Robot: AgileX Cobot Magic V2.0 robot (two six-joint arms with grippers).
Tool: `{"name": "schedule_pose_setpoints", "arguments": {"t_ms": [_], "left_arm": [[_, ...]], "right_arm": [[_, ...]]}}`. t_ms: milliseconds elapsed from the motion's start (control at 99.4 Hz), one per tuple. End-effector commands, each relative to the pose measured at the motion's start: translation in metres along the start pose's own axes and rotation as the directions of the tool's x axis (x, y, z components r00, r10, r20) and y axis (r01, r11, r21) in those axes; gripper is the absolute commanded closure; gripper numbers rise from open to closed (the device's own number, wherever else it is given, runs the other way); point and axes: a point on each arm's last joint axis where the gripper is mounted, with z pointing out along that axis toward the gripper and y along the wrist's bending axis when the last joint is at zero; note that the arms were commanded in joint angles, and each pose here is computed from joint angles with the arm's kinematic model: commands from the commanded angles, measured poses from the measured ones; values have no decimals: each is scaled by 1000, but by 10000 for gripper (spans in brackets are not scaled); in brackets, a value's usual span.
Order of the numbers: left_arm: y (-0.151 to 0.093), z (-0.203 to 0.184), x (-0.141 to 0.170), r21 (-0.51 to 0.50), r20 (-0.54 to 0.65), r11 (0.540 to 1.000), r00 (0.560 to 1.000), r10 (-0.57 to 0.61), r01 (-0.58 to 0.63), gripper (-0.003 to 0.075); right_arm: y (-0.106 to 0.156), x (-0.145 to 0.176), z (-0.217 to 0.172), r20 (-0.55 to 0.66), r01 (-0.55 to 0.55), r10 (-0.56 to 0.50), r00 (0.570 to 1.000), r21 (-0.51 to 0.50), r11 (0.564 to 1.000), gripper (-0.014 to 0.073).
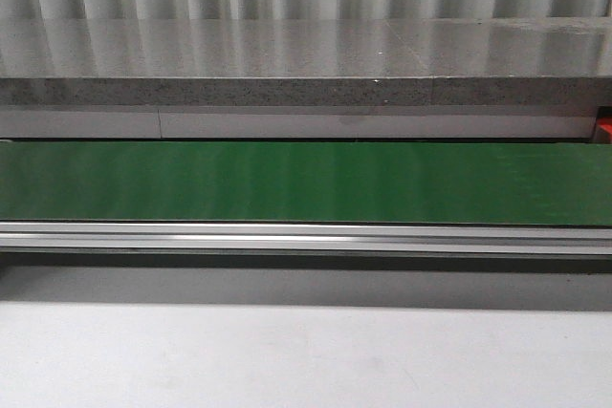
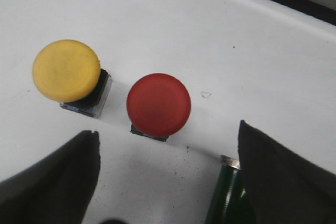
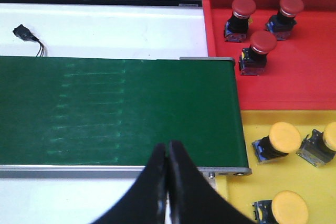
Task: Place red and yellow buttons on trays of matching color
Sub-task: 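Move the left gripper over the button cluster and grasp the red button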
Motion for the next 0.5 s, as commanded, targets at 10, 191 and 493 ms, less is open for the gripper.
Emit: {"name": "schedule_pose_setpoints", "arguments": {"t_ms": [10,191,493], "left_arm": [[-3,-18,-20,13,119,1000,993,-13,12,207],[-2,-10,-22,12,118,1000,993,-14,12,207],[-4,7,-36,19,118,1000,993,-21,19,207]], "right_arm": [[0,-11,-6,83,9,-9,997,2,1000,719],[0,-11,-6,83,9,-9,997,2,1000,719],[0,-11,-6,83,9,-9,997,2,1000,719]]}}
